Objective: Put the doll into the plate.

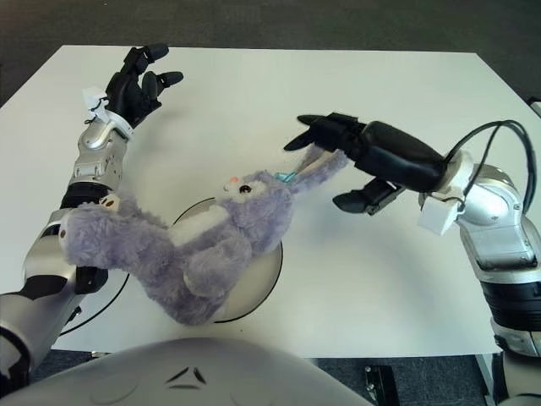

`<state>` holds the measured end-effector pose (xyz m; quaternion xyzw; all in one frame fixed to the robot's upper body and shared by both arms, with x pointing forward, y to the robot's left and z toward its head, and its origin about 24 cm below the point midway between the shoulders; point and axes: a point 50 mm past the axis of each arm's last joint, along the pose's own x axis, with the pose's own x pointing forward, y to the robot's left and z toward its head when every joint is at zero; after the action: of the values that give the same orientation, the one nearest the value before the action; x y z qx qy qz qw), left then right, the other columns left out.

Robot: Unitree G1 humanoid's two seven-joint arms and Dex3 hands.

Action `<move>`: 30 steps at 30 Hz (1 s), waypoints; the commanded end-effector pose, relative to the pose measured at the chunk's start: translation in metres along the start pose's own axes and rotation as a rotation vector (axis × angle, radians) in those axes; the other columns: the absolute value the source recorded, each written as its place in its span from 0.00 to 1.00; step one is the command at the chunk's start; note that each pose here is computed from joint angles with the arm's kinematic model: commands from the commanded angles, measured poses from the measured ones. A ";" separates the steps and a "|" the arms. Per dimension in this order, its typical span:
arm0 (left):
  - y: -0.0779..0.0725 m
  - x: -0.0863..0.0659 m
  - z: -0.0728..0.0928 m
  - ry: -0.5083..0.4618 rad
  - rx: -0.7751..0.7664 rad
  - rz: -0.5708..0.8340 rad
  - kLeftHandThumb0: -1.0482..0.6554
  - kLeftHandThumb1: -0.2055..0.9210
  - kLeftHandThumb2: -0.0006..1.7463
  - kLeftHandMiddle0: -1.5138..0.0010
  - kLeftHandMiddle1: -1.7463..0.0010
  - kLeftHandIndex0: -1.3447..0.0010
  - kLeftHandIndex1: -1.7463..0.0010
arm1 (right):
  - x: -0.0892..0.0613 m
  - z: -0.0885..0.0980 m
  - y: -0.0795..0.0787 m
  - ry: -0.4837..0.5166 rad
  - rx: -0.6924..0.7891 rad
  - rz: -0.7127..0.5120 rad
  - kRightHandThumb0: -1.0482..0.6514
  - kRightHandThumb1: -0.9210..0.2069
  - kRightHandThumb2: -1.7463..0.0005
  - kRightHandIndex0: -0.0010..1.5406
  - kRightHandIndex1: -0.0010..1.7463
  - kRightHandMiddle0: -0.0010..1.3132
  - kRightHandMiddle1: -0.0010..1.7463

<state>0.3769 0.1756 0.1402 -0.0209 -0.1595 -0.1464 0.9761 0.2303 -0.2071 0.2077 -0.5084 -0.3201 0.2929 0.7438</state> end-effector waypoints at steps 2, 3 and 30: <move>0.001 0.002 0.008 -0.034 0.029 -0.011 0.35 0.83 0.46 0.82 0.50 1.00 0.48 | 0.001 -0.004 -0.001 0.086 -0.025 -0.130 0.54 0.35 0.36 0.13 0.03 0.00 0.50; 0.001 0.002 0.008 -0.037 0.037 -0.010 0.35 0.83 0.47 0.82 0.50 1.00 0.47 | 0.001 -0.005 -0.001 0.115 -0.016 -0.136 0.56 0.38 0.34 0.13 0.03 0.00 0.51; 0.007 -0.006 0.004 -0.032 0.117 0.035 0.33 0.87 0.47 0.81 0.49 1.00 0.45 | 0.011 -0.059 0.028 0.359 0.187 -0.424 0.61 0.66 0.26 0.19 0.19 0.03 0.65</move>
<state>0.3736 0.1775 0.1458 0.0195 -0.1868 -0.1315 0.9734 0.2726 -0.2160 0.1706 -0.4073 -0.2558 0.0831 0.8728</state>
